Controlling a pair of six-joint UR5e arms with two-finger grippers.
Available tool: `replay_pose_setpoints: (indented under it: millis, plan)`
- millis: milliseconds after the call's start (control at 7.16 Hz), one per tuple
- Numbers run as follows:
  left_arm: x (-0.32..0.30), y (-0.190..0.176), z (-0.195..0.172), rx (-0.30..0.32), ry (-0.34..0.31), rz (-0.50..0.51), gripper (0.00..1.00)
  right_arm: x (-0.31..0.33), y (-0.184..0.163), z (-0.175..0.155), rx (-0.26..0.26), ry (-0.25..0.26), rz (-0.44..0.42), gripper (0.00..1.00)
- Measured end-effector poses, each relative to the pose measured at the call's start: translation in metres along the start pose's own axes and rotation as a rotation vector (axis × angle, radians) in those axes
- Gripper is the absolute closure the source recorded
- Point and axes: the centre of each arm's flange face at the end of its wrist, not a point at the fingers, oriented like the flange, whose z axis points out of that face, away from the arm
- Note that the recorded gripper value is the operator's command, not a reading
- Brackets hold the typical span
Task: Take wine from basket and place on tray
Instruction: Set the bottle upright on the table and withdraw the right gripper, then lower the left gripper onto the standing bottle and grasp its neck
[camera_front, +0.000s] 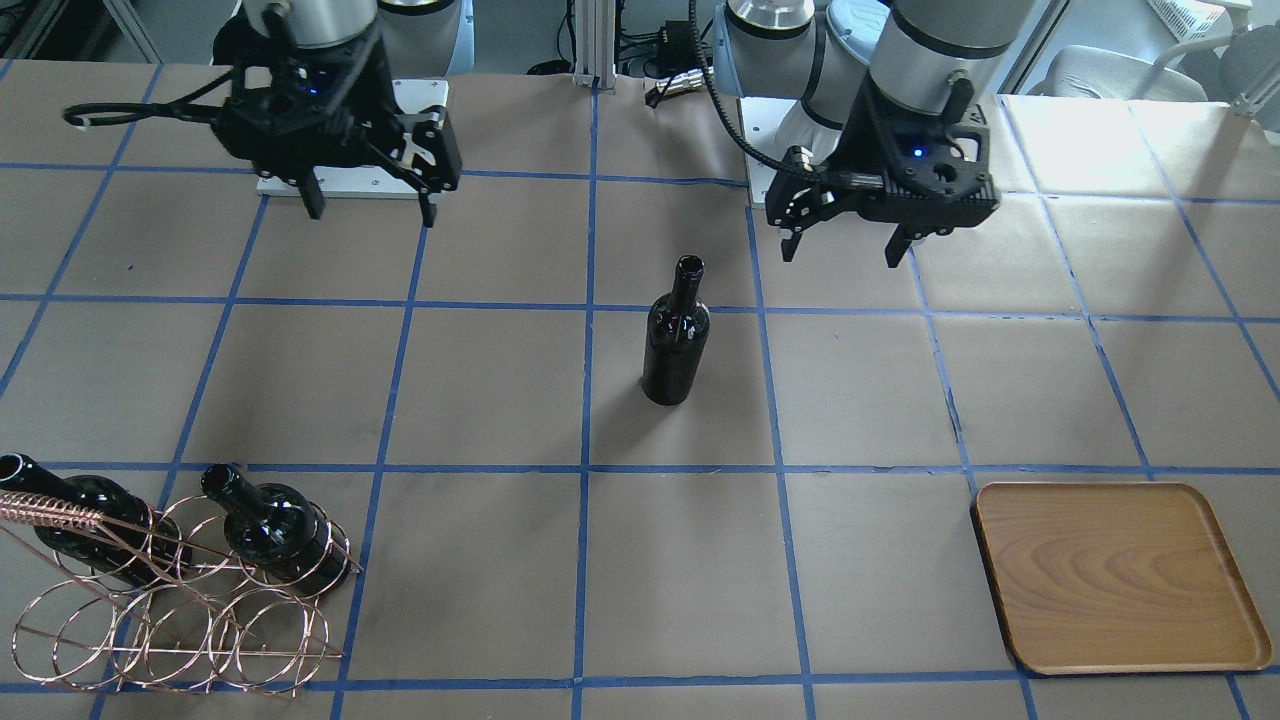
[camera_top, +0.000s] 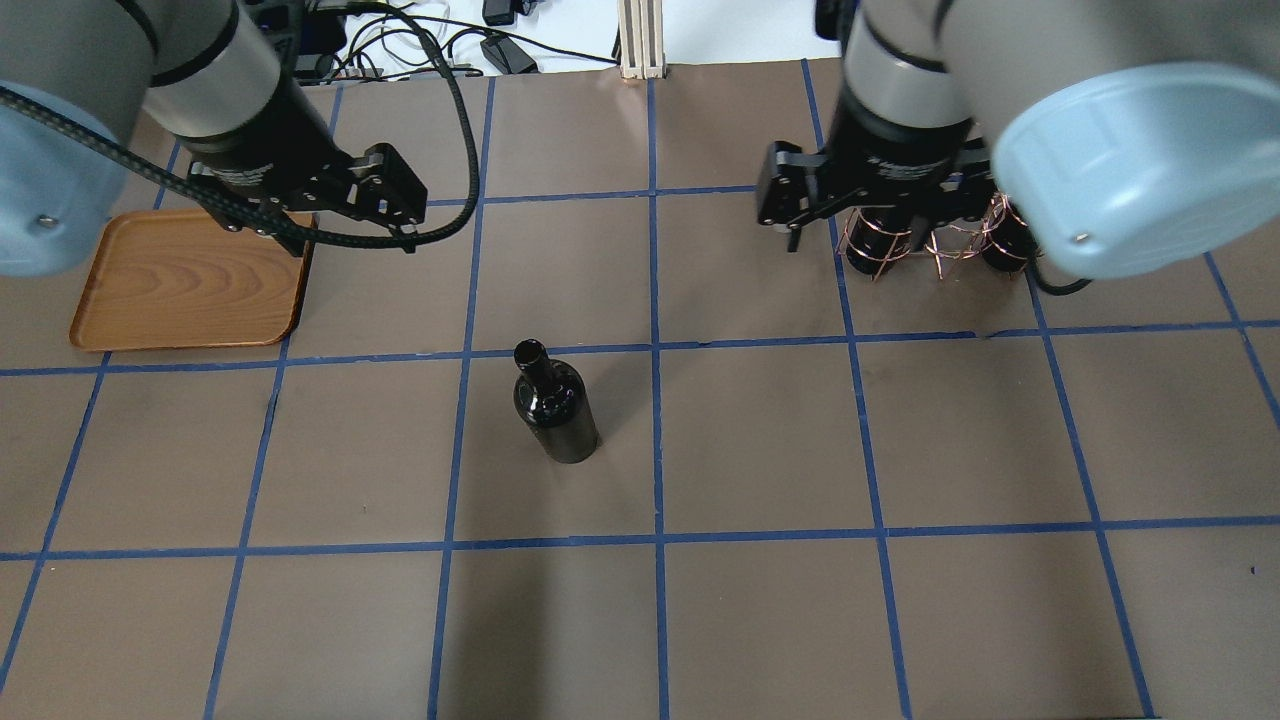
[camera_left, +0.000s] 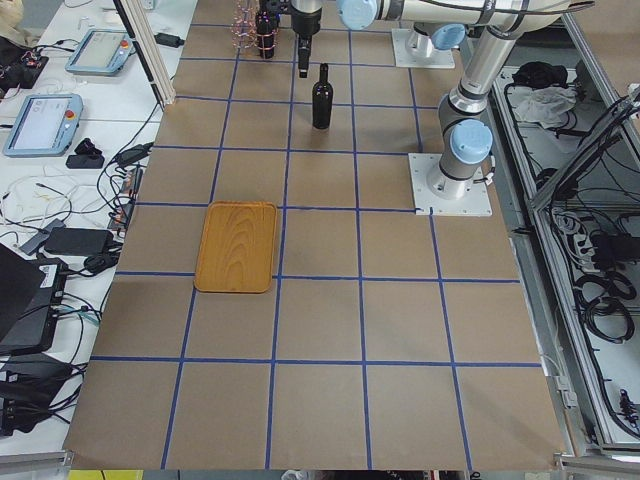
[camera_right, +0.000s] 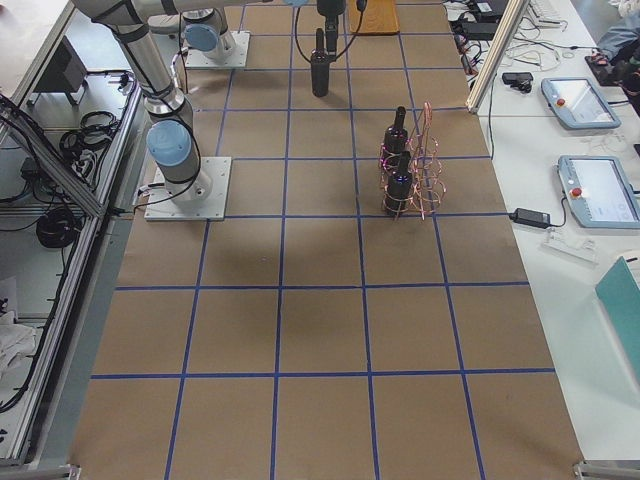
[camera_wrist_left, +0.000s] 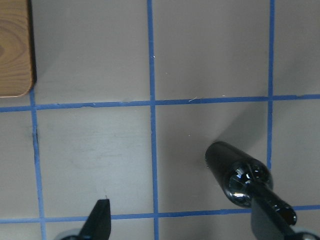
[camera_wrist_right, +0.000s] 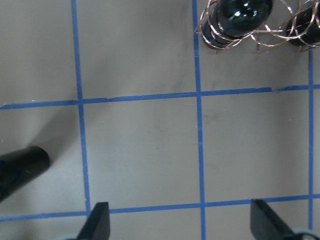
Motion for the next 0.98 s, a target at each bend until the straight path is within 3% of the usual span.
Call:
replay_pose_setpoints:
  millis: [419, 978]
  plan:
    - [0.067, 0.018, 0.034, -0.043, 0.011, 0.091, 0.0, 0.041, 0.008, -0.016, -0.008, 0.001, -0.027, 0.0]
    - [0.088, 0.031, 0.093, -0.135, 0.041, 0.121, 0.02, 0.038, 0.012, -0.007, -0.048, -0.037, -0.103, 0.0]
